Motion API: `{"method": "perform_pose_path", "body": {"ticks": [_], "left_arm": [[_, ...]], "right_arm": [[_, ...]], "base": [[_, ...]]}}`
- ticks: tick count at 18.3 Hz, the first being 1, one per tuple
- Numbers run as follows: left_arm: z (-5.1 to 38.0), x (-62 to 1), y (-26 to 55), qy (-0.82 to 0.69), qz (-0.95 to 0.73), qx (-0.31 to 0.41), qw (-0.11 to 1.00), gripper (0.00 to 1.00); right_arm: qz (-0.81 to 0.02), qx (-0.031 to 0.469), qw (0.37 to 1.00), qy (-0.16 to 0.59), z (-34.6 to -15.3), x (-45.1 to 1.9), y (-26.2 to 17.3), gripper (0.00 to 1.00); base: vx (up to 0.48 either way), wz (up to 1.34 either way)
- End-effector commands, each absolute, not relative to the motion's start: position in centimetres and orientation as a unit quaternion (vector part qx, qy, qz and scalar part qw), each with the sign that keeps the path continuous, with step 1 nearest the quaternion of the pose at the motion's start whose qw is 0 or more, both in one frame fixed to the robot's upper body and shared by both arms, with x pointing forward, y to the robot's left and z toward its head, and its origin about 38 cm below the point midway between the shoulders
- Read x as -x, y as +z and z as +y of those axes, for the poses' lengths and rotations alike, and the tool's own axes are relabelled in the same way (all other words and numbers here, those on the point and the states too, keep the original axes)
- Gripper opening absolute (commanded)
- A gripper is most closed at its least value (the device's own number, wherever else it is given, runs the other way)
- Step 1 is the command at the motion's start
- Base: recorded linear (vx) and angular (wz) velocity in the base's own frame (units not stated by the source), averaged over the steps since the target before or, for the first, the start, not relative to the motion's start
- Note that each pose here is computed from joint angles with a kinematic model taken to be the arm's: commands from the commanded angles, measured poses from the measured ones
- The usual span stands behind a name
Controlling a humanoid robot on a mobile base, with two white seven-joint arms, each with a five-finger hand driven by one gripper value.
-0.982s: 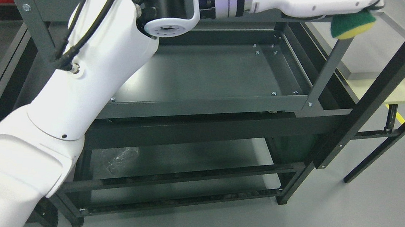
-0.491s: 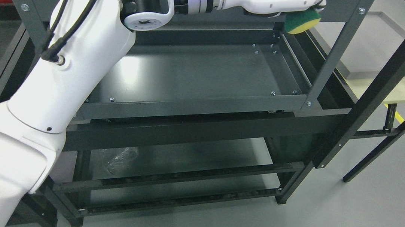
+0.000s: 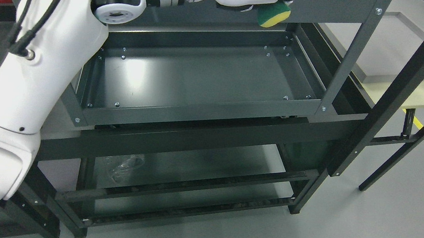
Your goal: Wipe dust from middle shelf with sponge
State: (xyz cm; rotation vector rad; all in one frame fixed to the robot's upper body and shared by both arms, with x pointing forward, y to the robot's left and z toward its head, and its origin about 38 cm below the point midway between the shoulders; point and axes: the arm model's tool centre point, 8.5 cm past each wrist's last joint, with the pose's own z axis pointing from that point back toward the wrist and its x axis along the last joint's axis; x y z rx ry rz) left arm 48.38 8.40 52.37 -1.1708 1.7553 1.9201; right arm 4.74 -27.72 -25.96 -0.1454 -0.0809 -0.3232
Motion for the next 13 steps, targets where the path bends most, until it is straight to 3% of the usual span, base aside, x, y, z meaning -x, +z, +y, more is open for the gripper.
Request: {"method": "perform_pose_path", "body": {"ticks": [1,7,13], "left_arm": [[18.5,-48.6,53.7,0.672,0.581,0.450,0.086,0.00],[25.0,-46.3,52.3,0.703,0.550,0.449,0.045,0.00],[32.7,-43.2,55.4,0.685,0.536,0.494,-0.004,0.00]], "right_arm": [[-0.014,0.076,0.984,-0.161,-28.7,-4.6,-25.9,1.00],[-0.014,0.076,0.984,-0.161,-28.7,-4.6,-25.9,1.00],[-0.014,0.076,0.984,-0.161,-28.7,-4.6,-25.9,1.00]], "base": [[0.000,0.00],[0.000,0.00],[0.000,0.00]]}}
